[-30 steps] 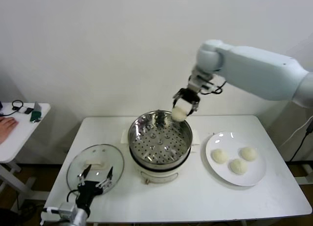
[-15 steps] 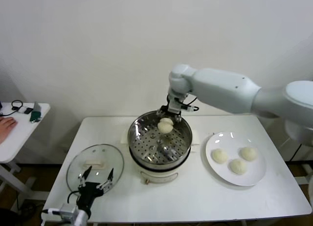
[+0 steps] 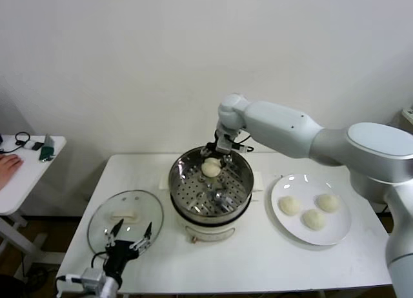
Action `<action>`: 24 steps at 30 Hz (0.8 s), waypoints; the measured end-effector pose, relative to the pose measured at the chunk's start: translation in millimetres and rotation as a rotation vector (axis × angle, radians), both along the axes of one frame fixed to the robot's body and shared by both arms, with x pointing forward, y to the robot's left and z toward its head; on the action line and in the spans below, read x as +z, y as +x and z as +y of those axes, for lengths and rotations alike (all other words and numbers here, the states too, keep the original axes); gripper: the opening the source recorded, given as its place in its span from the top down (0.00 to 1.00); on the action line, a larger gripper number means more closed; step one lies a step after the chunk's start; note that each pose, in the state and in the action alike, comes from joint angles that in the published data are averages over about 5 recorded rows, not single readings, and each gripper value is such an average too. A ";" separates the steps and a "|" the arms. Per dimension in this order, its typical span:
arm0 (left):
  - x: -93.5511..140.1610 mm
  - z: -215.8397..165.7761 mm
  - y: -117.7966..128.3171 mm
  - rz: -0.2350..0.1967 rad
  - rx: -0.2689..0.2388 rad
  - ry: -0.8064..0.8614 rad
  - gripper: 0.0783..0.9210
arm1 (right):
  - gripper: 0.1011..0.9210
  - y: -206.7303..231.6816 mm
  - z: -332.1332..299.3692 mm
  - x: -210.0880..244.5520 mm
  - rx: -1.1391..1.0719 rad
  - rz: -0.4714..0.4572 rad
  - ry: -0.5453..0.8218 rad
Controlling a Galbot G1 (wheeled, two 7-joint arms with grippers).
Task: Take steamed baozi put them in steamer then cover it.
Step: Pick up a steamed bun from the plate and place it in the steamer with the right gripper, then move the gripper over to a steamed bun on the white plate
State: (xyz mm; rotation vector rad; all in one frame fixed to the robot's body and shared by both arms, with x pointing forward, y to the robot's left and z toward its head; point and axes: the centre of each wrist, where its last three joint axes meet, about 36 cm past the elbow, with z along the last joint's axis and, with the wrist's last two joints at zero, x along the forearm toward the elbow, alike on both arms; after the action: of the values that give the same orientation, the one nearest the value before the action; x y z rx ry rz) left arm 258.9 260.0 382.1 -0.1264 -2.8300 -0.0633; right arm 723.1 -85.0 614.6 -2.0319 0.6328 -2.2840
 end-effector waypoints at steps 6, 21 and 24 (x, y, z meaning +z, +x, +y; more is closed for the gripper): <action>0.1 -2.0 0.1 0.001 -0.005 0.002 0.12 | 0.12 2.9 -55.7 46.1 -0.167 0.062 0.051; 1.7 -0.9 4.3 -0.011 -0.009 0.008 0.12 | 0.12 -67.5 -248.0 69.6 -0.952 0.261 0.110; 1.7 1.1 4.3 -0.012 -0.008 0.010 0.12 | 0.12 -83.0 -263.9 39.4 -1.061 0.289 0.107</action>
State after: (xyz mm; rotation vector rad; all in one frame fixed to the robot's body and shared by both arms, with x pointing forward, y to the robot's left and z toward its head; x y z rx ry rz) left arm 263.1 261.1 383.8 -0.1352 -2.8406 -0.0796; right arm 640.1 -349.0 654.0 -2.2826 2.2297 -2.1856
